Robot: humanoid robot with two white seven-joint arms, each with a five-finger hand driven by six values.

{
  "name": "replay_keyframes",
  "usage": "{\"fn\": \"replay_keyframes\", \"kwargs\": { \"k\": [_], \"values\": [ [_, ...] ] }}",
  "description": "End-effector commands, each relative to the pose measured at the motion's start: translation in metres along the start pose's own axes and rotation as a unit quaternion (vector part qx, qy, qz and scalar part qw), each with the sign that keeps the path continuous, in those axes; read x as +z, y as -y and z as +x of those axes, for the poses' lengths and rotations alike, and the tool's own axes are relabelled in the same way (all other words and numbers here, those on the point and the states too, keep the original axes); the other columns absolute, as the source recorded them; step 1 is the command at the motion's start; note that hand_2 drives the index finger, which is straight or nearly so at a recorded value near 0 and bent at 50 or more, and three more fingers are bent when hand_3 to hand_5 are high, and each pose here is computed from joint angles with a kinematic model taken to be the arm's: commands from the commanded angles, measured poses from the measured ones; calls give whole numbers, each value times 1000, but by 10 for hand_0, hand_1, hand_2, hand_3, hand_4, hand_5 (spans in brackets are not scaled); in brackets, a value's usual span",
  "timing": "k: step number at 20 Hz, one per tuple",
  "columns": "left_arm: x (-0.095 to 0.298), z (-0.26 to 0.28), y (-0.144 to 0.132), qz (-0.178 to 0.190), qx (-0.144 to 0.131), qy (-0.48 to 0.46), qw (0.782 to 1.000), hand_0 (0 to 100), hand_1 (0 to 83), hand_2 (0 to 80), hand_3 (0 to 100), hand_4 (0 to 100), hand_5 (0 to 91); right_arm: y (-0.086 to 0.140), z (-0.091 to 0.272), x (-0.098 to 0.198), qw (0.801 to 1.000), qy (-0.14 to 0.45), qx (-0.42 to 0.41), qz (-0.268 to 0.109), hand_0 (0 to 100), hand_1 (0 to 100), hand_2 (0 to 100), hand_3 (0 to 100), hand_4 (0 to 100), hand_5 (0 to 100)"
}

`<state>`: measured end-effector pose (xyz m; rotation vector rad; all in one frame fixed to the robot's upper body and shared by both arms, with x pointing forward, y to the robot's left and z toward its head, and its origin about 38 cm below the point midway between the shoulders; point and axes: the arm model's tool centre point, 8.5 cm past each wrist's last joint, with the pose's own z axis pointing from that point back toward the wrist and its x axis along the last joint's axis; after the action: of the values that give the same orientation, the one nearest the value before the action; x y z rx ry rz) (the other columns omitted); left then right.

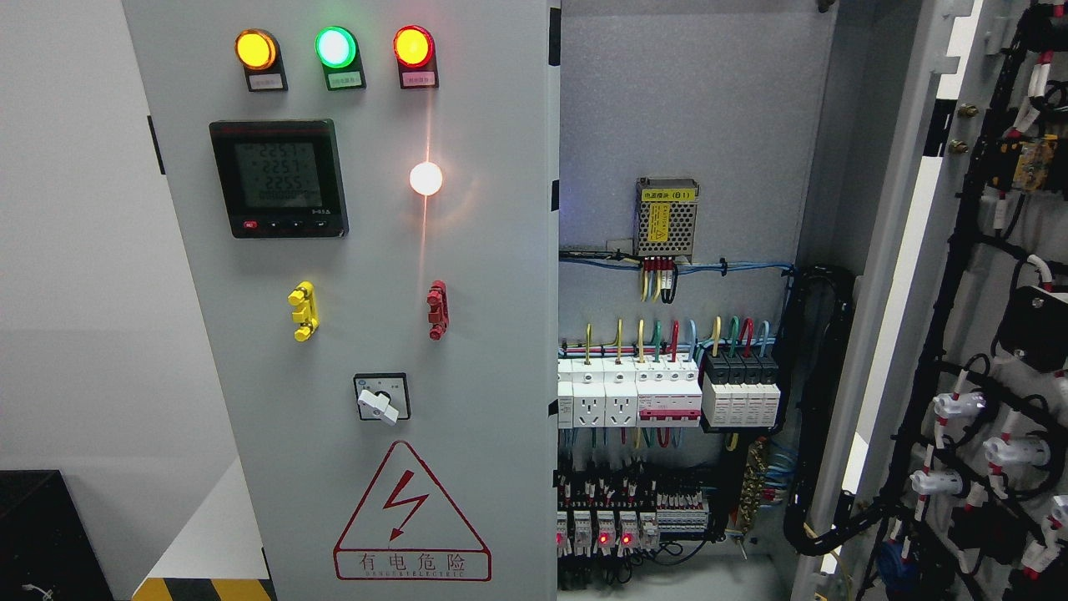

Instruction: Open door with both hands

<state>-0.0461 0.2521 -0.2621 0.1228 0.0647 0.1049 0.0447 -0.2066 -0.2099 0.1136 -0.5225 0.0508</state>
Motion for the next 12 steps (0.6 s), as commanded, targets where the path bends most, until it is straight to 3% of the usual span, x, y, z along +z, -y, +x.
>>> {"fn": "replay_keyframes", "kwargs": {
  "k": [1,6,12],
  "values": [
    [2,-15,9,-4,16,-21,1000,0,0,0,0,0,0,-4,171,64,961,276,33,3,191,0,0,0,0,0],
    [2,-13,13,-12,17,-19,1000,0,0,0,0,0,0,-13,209,110,923,380,56,17,191,0,0,0,0,0],
    [2,-10,14,-13,18,-16,1000,0,0,0,0,0,0,-32,237,161,848,523,75,45,191,0,0,0,0,0]
  ]
}}
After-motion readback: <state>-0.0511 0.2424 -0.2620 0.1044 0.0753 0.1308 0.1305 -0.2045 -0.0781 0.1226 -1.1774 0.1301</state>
